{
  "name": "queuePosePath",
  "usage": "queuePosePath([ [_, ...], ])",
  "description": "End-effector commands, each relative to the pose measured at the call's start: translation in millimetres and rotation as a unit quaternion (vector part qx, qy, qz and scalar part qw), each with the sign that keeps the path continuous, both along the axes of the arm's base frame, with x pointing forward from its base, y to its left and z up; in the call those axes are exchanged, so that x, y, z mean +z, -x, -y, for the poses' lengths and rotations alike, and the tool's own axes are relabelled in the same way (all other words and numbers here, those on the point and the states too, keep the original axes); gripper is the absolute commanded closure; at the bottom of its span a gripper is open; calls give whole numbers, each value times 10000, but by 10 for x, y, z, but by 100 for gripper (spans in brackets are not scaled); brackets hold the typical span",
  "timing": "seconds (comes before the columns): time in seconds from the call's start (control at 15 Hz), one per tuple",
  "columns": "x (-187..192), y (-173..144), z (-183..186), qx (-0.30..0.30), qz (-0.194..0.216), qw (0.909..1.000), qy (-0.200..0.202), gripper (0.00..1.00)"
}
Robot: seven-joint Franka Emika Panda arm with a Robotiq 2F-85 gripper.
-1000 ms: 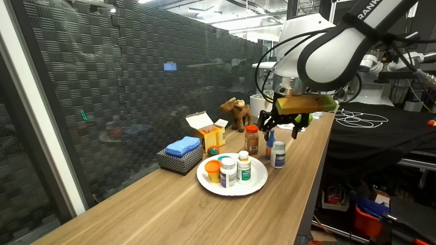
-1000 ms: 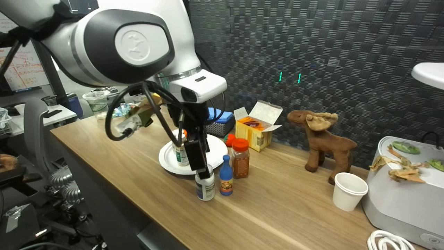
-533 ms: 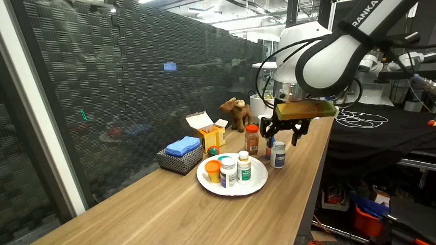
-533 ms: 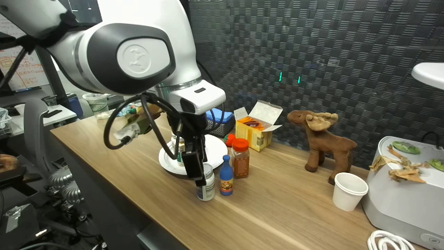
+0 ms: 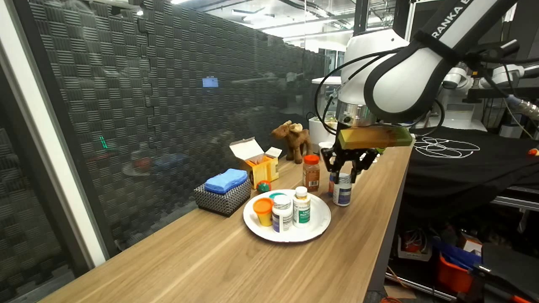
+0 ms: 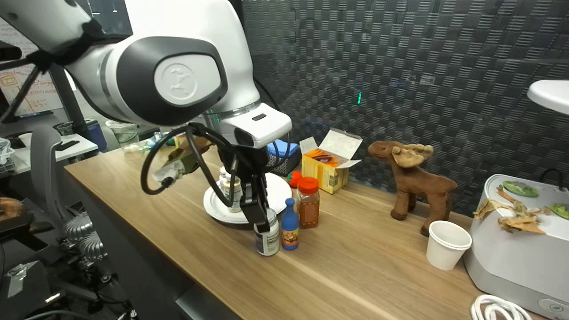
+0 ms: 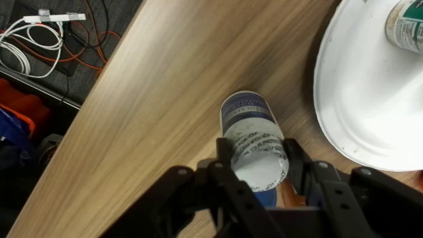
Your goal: Put the bottles and the orange plushie surrounding the white plate on the white plate
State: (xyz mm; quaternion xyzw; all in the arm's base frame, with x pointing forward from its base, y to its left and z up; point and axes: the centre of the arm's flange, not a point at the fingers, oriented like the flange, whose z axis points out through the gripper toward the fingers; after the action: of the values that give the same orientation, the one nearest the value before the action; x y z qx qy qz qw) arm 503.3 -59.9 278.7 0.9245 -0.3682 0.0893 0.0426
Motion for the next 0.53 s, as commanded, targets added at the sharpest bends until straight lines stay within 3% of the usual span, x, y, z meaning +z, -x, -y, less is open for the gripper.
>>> queuePosePath([
  [0.0,100,-49,-29,48,253,9997,-18,77],
  [0.47,398,-109,-375,372,492,9981,63,78],
])
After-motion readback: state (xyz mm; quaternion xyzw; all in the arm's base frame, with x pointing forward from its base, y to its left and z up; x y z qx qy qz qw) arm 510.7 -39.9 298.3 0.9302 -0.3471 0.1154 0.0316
